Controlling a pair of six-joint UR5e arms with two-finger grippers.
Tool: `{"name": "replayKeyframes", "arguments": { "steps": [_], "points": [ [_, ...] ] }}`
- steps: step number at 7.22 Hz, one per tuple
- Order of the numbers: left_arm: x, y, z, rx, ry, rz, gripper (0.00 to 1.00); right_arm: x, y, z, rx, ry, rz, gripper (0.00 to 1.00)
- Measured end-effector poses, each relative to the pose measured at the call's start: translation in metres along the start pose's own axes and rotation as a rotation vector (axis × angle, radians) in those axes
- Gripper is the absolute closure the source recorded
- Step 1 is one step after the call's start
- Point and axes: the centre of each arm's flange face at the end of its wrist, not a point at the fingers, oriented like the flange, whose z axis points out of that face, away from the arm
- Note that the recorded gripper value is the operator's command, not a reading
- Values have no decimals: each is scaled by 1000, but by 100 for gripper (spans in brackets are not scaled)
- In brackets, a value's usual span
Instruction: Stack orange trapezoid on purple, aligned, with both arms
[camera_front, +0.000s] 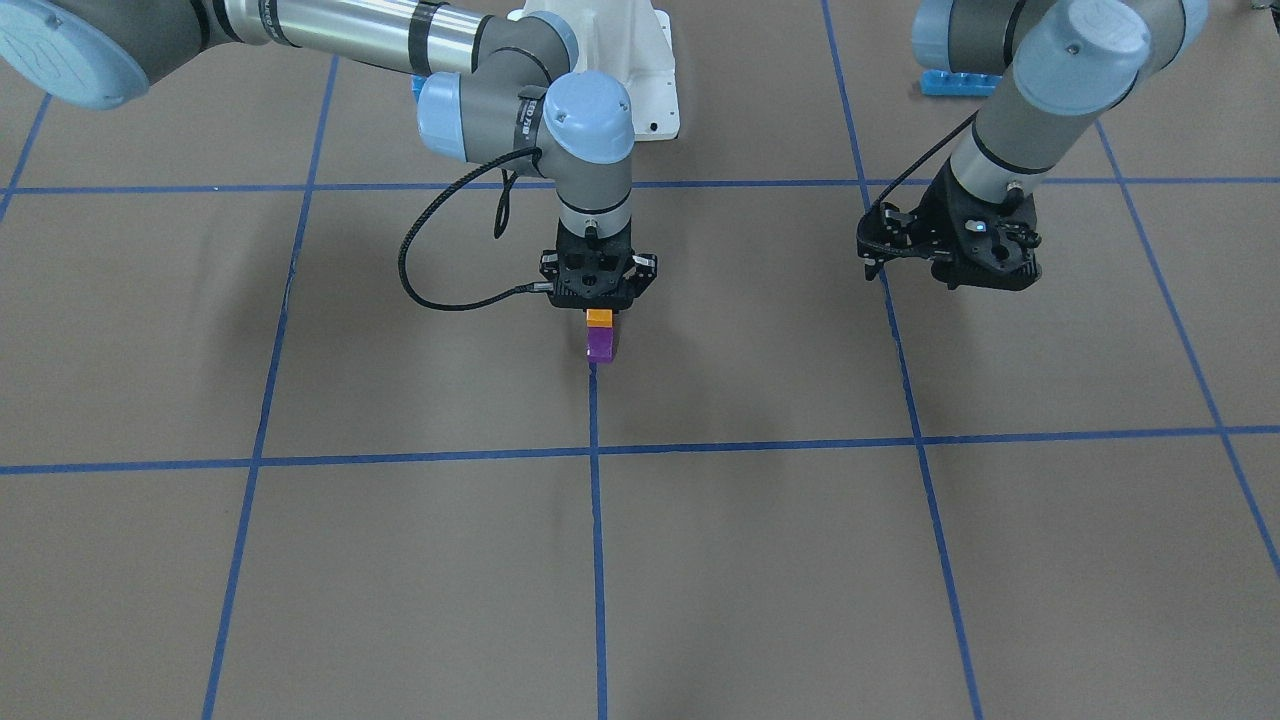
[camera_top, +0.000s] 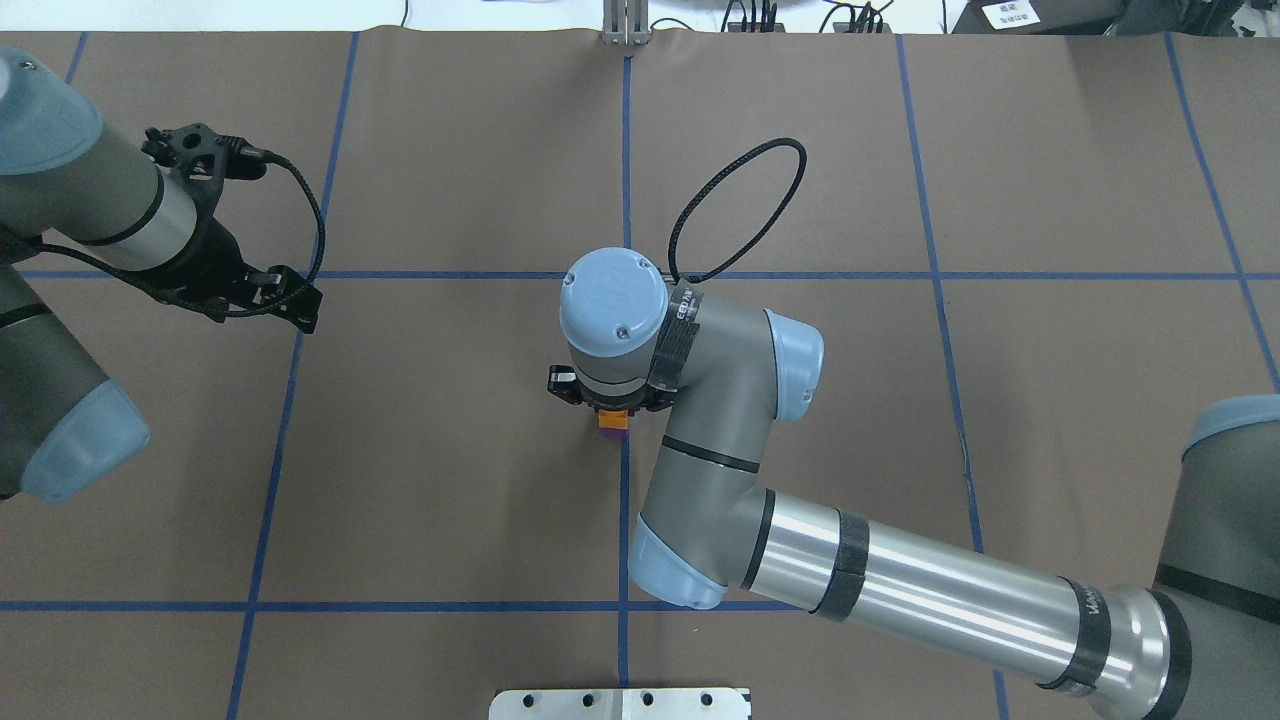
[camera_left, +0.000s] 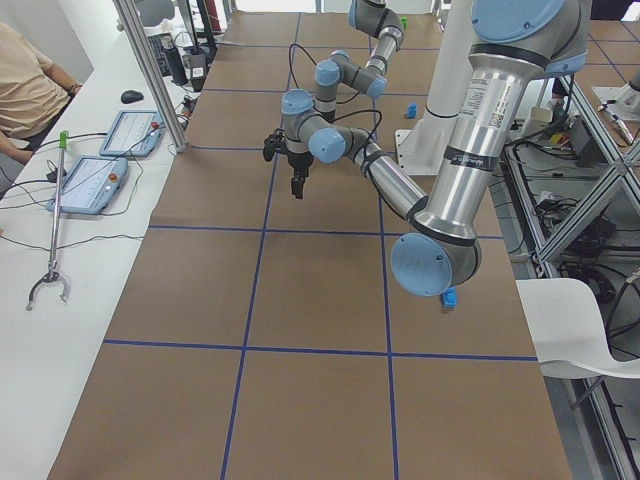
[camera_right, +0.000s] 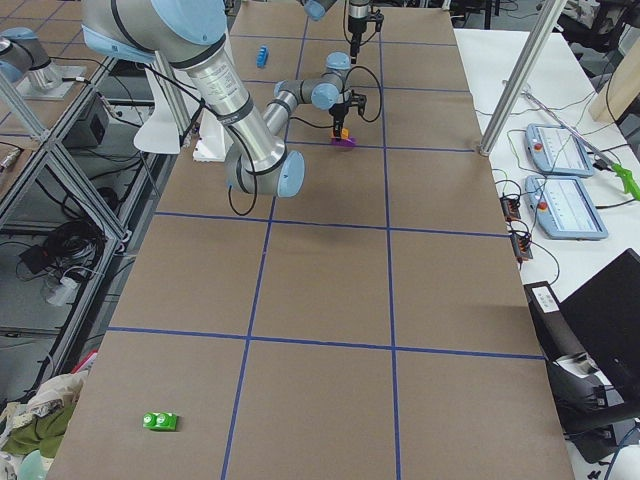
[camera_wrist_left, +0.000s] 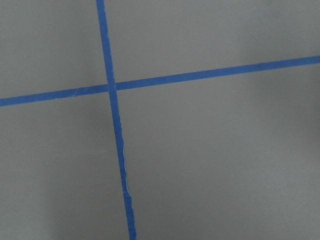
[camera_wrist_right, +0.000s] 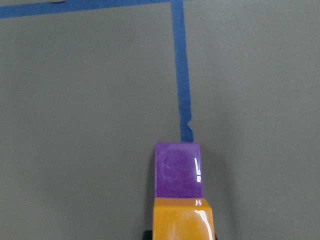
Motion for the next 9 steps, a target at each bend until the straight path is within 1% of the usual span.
{"name": "replayKeyframes", "arguments": {
  "steps": [1, 3, 5, 7, 9],
  "points": [
    [0, 0, 0, 0, 0, 0, 0, 0, 0, 0, 0, 0, 0, 1],
    [-1, 0, 0, -1, -1, 0, 0, 2, 0, 3, 0, 6, 2, 0],
    [0, 0, 1, -1, -1, 0, 0, 0, -1, -2, 5, -2, 0, 0],
    [-1, 0, 1, -2, -1, 0, 0, -6, -6, -15, 11, -22, -3, 0],
    [-1, 1, -1, 2, 0, 1, 0, -5, -12, -37, 12, -53, 1, 0]
  ]
}}
